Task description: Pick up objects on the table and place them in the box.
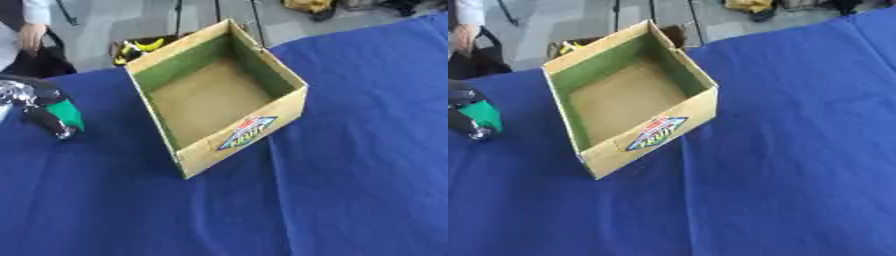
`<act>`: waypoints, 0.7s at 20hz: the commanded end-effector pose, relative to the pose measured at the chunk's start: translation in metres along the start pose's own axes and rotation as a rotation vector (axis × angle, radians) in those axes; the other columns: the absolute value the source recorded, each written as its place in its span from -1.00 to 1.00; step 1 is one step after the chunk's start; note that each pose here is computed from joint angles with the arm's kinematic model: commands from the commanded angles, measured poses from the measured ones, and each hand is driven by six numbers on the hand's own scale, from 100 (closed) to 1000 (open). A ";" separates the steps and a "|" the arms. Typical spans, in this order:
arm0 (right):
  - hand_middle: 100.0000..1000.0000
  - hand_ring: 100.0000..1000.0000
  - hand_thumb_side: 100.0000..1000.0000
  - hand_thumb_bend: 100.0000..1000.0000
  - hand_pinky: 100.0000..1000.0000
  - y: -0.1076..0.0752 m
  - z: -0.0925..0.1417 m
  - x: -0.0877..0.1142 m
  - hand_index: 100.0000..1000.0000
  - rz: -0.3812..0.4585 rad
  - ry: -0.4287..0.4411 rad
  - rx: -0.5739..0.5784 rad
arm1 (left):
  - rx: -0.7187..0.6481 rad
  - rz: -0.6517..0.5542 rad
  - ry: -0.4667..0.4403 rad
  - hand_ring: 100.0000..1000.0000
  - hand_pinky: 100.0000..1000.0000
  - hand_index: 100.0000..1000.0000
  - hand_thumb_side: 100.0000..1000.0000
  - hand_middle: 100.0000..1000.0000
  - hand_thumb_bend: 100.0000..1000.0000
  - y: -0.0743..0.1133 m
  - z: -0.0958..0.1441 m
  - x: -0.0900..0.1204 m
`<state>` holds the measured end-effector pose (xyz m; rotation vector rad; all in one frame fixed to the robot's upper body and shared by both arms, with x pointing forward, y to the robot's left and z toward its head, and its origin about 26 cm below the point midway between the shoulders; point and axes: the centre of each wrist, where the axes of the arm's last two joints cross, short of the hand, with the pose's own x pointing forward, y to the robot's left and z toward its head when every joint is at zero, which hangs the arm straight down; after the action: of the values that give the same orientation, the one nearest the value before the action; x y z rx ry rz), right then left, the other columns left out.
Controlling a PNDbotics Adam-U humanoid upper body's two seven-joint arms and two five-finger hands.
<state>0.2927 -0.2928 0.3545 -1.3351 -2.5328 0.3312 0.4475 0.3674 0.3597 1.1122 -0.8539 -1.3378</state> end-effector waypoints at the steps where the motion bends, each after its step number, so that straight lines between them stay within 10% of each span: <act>1: 0.62 0.64 1.00 -1.00 0.58 -0.008 -0.006 0.003 0.65 0.006 -0.025 -0.019 | 0.074 0.027 0.027 -0.22 -0.28 0.51 -0.20 0.05 -1.00 0.016 0.014 -0.012; 14: 0.62 0.64 1.00 -1.00 0.59 -0.005 0.000 0.001 0.65 -0.002 -0.007 -0.007 | 0.193 0.000 -0.001 -0.39 -0.47 0.33 -0.22 -0.11 -1.00 0.026 0.023 -0.006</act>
<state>0.2940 -0.2935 0.3489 -1.3166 -2.5186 0.3305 0.4438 0.3618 0.3673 1.1924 -0.9664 -1.3041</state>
